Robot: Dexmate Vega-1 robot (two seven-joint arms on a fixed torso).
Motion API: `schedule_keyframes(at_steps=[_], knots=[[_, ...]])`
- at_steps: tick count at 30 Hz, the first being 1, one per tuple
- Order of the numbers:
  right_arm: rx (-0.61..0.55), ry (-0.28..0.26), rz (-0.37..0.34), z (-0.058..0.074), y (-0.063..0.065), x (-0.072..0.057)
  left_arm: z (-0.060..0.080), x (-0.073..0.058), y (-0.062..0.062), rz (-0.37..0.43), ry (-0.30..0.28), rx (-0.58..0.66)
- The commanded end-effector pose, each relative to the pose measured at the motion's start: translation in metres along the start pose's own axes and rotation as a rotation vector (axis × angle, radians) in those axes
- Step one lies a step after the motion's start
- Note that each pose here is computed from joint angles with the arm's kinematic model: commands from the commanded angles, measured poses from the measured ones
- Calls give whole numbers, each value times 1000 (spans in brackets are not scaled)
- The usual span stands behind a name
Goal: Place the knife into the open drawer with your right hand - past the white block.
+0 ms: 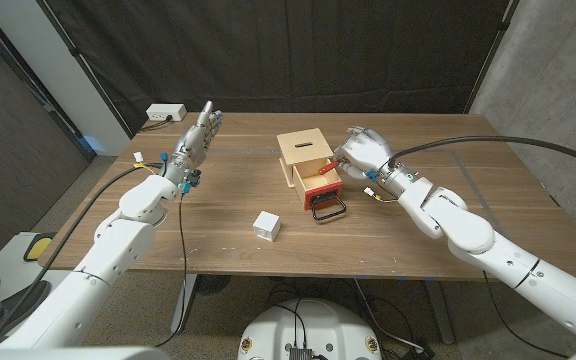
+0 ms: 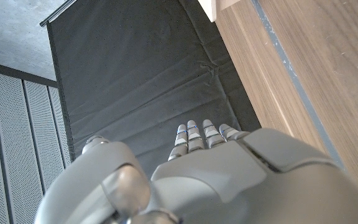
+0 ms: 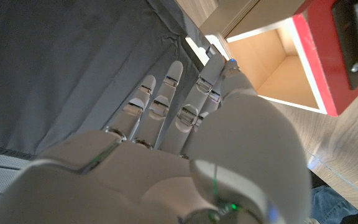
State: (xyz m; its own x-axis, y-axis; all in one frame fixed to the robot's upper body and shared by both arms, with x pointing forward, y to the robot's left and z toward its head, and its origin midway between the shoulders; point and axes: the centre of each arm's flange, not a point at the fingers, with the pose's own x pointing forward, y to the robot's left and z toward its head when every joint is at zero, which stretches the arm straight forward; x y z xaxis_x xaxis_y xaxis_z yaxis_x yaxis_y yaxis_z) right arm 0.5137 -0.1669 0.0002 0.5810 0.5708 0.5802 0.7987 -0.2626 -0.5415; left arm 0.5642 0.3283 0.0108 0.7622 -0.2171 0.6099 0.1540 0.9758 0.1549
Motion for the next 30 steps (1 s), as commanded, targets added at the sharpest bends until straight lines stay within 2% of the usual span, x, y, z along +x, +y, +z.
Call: schedule_keyframes(at_steps=[1,7,15,22,30], knots=[[-44,36,-111,16,-3,26,0,9,12,-20,-12,1],[-55,27,-125,14,4,27,3,11,17,-24,-19,10],[-41,4,-146,14,19,19,3,11,22,-19,-15,14],[-32,-8,-131,17,30,14,6,10,22,-23,-11,27],[-23,-22,-115,21,37,13,4,7,22,-21,-4,23]])
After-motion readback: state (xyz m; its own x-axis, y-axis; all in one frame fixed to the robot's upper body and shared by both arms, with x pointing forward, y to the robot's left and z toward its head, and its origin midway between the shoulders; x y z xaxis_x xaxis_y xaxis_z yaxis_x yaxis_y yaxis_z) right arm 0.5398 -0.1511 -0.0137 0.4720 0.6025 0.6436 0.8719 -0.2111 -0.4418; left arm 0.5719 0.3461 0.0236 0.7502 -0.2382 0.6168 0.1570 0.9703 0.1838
